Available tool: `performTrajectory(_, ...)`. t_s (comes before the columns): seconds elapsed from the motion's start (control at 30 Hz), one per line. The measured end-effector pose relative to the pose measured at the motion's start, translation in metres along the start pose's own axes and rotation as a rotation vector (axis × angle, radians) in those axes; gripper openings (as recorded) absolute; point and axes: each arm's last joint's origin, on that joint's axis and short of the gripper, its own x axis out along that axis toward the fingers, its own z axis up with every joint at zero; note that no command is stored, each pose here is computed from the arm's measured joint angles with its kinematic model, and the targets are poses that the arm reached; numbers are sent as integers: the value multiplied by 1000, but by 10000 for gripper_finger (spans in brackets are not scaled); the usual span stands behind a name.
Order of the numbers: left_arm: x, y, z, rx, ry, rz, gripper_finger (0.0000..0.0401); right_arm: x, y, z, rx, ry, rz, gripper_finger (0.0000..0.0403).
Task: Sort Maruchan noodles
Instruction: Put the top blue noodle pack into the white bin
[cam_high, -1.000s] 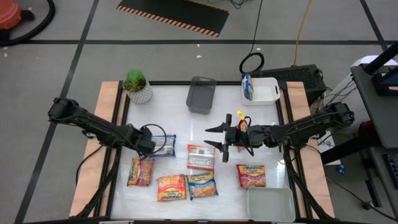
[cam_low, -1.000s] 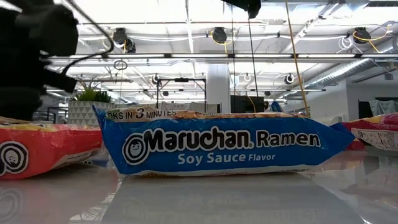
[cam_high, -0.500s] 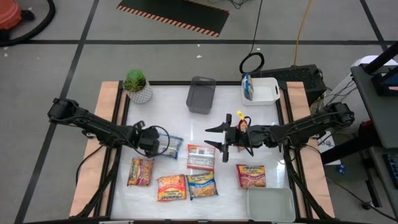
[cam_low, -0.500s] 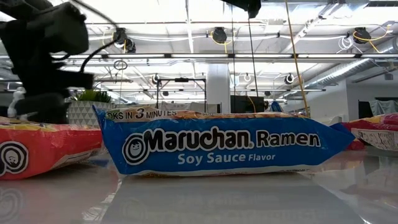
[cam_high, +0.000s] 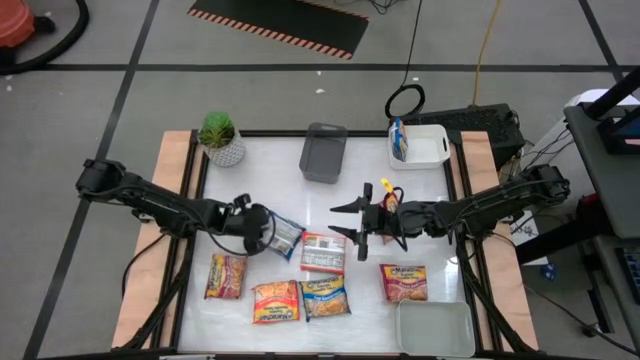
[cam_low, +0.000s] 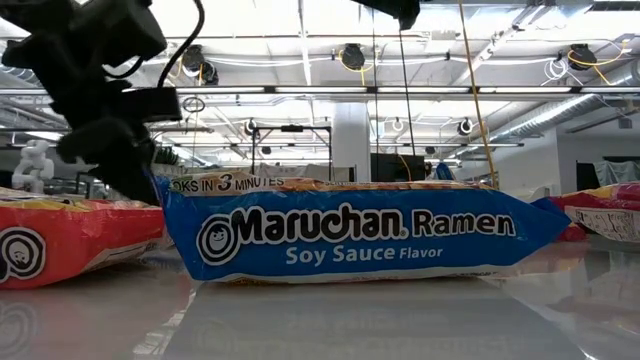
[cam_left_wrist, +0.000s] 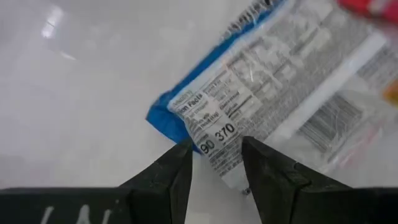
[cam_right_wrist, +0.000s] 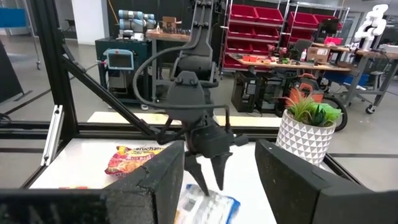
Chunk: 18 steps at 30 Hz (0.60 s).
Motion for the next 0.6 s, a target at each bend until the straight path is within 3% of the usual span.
performTrajectory(0.23, -3, 8, -19, -102, 175, 81, 150, 0, 0, -2, -16, 15, 0, 192)
performTrajectory(0.6, -35, 9, 3, -169, 165, 116, 150, 0, 0, -2, -23, 23, -1, 192)
